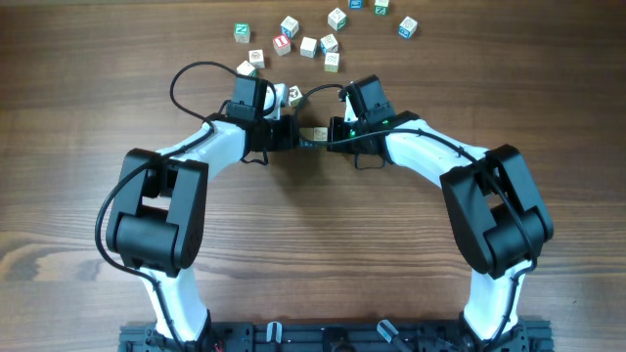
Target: Form a horizontal line
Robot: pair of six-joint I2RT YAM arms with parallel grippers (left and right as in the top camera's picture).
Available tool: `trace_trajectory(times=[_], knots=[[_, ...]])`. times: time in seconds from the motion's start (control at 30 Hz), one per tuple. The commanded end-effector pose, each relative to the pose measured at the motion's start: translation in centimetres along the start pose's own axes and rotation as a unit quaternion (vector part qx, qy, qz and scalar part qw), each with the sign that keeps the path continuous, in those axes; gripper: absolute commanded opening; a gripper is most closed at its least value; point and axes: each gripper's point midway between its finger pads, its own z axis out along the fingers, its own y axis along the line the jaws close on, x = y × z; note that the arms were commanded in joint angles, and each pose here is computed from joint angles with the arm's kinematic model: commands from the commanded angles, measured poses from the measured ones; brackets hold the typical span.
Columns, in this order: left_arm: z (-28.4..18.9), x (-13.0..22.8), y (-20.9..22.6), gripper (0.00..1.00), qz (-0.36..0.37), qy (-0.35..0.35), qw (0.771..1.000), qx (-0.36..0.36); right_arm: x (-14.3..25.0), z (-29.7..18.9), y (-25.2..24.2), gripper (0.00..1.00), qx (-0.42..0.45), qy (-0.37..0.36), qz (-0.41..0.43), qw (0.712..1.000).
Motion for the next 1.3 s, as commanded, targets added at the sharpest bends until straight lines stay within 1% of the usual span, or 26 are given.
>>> trace_trajectory(times=[0.0,0.27,0.43,0.5,0.63,0.73,0.8,0.97,1.27], knots=[[1.6,3.1,1.7,0.04,-0.008,0.044,0.999,-0.026,0.7,0.8,0.2,0.04,-0.004,0.012,-0.008,1.000],[1.6,3.0,1.7,0.04,-0.007,0.042,0.999,-0.026,1.0,0.9,-0.1,0.05,0.002,0.018,-0.007,1.000],[1.6,2.9,2.0,0.21,-0.007,0.039,0.999,-0.037,0.7,0.9,-0.9,0.04,0.025,0.009,-0.007,1.000],[1.6,2.9,2.1,0.22,-0.007,0.039,0.998,-0.038,0.7,0.9,-1.0,0.04,0.029,0.007,-0.009,1.000],[1.6,3.1,2.1,0.21,-0.008,0.042,0.998,-0.039,0.6,0.8,-1.1,0.04,0.029,0.007,-0.015,0.999],[1.5,3.3,2.2,0.13,-0.010,0.046,0.998,-0.041,0.6,0.8,-1.1,0.04,0.029,0.007,-0.018,0.999],[1.5,3.4,2.4,0.11,-0.011,0.047,0.998,-0.046,0.6,0.8,-1.1,0.04,0.028,0.007,-0.018,0.999],[1.3,3.3,4.1,0.10,-0.011,0.041,0.994,-0.096,0.6,0.8,-1.1,0.04,0.028,0.007,-0.018,0.999],[1.2,3.3,4.3,0.07,-0.011,0.042,0.994,-0.100,0.7,0.9,0.1,0.04,-0.004,0.013,-0.034,0.999]])
